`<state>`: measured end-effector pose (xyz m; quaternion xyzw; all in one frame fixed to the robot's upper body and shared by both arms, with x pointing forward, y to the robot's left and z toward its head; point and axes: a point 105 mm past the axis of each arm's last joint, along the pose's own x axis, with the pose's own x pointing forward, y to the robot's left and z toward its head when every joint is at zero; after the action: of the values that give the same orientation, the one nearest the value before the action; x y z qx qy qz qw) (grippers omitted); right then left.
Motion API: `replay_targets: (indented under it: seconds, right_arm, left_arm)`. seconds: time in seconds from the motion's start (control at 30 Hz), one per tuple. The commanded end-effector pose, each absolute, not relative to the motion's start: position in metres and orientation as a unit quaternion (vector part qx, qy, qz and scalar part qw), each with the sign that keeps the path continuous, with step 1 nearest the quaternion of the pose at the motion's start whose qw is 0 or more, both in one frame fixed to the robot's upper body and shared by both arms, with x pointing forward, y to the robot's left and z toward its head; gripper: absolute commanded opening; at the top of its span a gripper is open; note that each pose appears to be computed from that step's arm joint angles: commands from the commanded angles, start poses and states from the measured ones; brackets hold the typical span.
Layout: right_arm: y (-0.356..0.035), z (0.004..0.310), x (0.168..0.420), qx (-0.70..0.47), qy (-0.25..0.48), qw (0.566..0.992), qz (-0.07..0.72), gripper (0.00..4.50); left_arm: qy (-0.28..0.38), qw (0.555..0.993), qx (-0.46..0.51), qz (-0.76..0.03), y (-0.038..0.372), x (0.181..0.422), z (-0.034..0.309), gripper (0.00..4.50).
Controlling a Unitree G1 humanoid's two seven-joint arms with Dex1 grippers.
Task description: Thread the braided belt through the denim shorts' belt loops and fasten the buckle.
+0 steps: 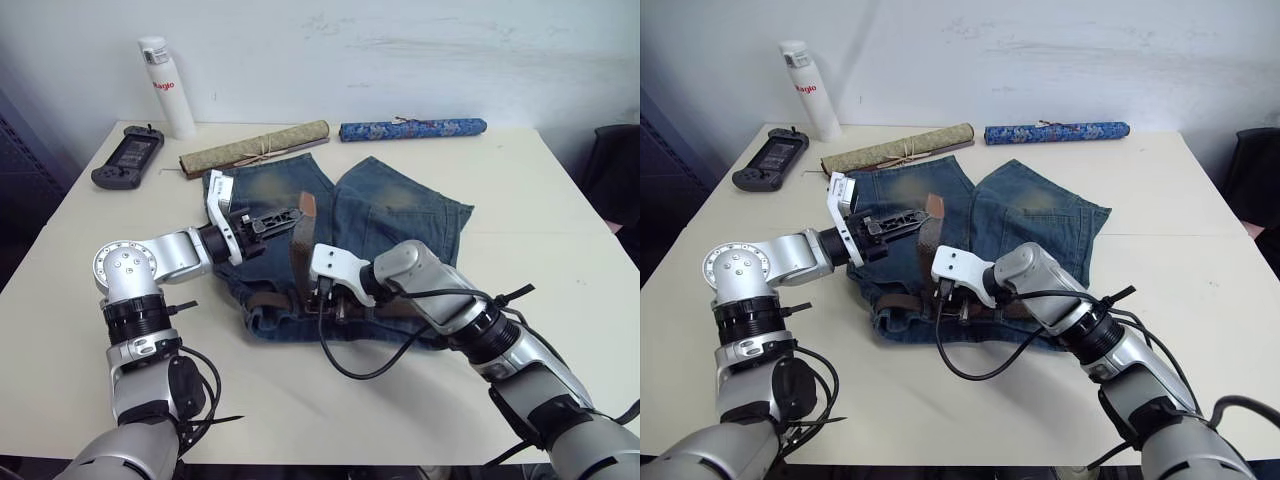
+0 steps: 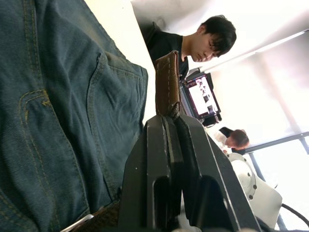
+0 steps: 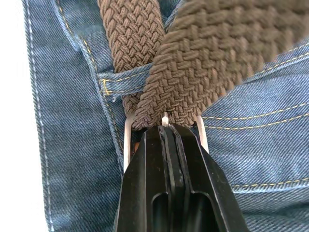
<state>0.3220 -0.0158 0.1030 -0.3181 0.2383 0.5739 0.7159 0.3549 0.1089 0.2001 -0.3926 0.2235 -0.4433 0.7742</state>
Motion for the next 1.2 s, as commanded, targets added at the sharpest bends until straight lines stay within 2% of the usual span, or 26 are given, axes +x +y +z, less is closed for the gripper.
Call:
replay_targets:
  seconds: [0.03,0.43,0.63,0.83,0.9,0.93,1.07,1.2]
  right_arm:
    - [-0.055,0.020,0.308,-0.362,0.385,0.674,0.516,0.05]
    - [-0.052,0.011,0.284,-0.356,0.385,0.649,0.550,0.05]
    - [-0.050,0.011,0.282,-0.348,0.385,0.652,0.553,0.05]
    - [-0.048,0.011,0.279,-0.338,0.387,0.650,0.560,0.05]
    - [-0.048,0.011,0.280,-0.339,0.385,0.651,0.560,0.05]
    - [-0.048,0.012,0.280,-0.339,0.383,0.652,0.560,0.05]
    - [-0.053,0.022,0.294,-0.342,0.355,0.682,0.541,0.05]
    - [-0.062,0.039,0.295,-0.311,0.330,0.718,0.528,0.05]
  left_arm:
    - [0.165,0.783,-0.374,-0.469,0.107,0.365,0.236,0.00]
    - [0.166,0.724,-0.297,-0.599,0.014,0.378,0.277,0.00]
    - [0.125,0.722,-0.273,-0.624,-0.018,0.388,0.304,0.00]
    - [0.085,0.703,-0.237,-0.666,-0.044,0.379,0.327,0.00]
    - [0.095,0.745,-0.150,-0.643,-0.048,0.389,0.301,0.00]
    - [0.106,0.749,-0.145,-0.637,-0.049,0.391,0.293,0.00]
    - [0.115,0.729,-0.133,-0.662,-0.047,0.384,0.285,0.00]
    - [0.121,0.720,-0.131,-0.670,-0.030,0.383,0.284,0.00]
